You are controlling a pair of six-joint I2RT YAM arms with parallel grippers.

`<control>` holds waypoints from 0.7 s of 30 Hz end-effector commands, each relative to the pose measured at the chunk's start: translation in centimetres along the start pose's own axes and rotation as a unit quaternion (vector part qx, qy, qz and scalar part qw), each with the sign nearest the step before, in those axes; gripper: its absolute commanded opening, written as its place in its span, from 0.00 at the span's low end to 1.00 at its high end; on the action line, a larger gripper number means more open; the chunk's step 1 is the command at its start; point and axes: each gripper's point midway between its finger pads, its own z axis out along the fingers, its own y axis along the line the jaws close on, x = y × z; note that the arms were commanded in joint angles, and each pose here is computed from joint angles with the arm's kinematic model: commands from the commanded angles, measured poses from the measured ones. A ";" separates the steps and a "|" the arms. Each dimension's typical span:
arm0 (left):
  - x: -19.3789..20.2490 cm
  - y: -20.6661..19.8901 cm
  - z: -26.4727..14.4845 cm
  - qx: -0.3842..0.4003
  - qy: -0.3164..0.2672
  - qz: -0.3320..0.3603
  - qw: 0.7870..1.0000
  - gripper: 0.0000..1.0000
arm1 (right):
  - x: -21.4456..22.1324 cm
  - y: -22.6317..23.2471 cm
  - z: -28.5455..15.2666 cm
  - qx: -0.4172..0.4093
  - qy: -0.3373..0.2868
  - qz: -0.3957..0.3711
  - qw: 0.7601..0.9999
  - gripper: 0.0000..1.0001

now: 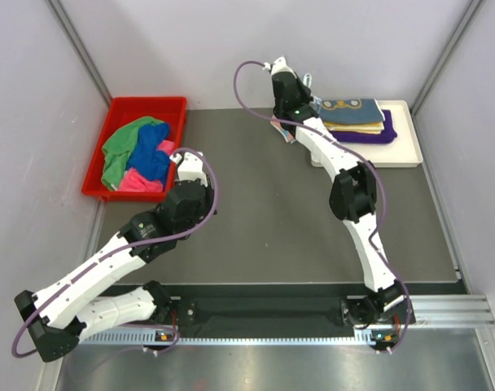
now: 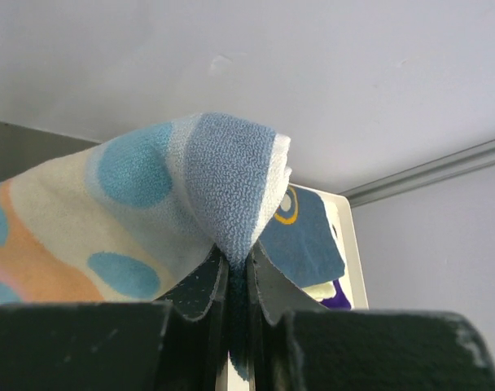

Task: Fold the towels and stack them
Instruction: Neatly place the folded towel into the bin

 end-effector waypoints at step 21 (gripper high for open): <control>-0.5 -1.3 0.4 0.025 -0.010 -0.023 0.999 0.21 | -8.0 -12.7 -5.1 0.040 -0.082 0.139 0.986 0.00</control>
